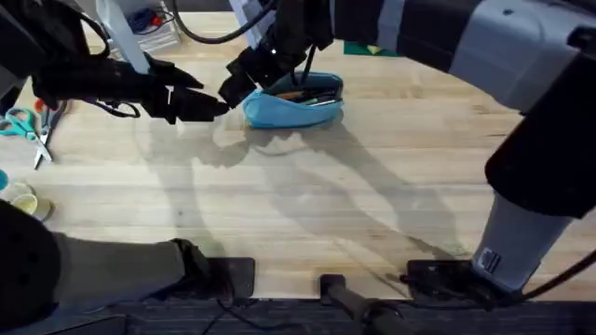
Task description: Unzip the bag, pick up the pens from the table one at a time and place them inside, then zip the bag closed.
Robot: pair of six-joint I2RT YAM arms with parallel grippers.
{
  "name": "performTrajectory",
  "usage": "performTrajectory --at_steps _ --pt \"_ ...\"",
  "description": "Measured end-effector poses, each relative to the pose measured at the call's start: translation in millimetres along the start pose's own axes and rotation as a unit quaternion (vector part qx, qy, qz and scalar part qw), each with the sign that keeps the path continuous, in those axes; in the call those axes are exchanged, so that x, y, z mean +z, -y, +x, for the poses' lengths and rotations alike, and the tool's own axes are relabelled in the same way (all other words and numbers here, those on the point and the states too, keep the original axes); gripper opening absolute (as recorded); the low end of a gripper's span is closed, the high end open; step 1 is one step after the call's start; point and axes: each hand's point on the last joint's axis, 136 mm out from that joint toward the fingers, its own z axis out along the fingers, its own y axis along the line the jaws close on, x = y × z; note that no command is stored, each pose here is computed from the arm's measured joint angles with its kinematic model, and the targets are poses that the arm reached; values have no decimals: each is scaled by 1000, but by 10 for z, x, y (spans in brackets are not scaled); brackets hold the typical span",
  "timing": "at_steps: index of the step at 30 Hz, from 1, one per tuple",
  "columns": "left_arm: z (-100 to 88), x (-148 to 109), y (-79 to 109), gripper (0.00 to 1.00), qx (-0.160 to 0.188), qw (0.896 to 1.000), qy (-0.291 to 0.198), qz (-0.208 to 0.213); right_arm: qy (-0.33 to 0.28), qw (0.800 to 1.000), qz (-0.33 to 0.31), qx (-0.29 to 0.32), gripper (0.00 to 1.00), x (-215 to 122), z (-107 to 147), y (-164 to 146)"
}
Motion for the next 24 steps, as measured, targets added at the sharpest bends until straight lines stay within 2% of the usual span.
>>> performTrajectory --at_steps 10,16,24 --pt "6 0 -1 993 0 1000 -2 -1 -14 1000 8 4 976 195 83 64" --pt "-8 0 8 993 -1 1000 3 2 -17 1000 19 5 749 271 101 107" --pt "-19 0 15 993 -1 1000 6 4 7 1000 25 1 724 273 -15 128"
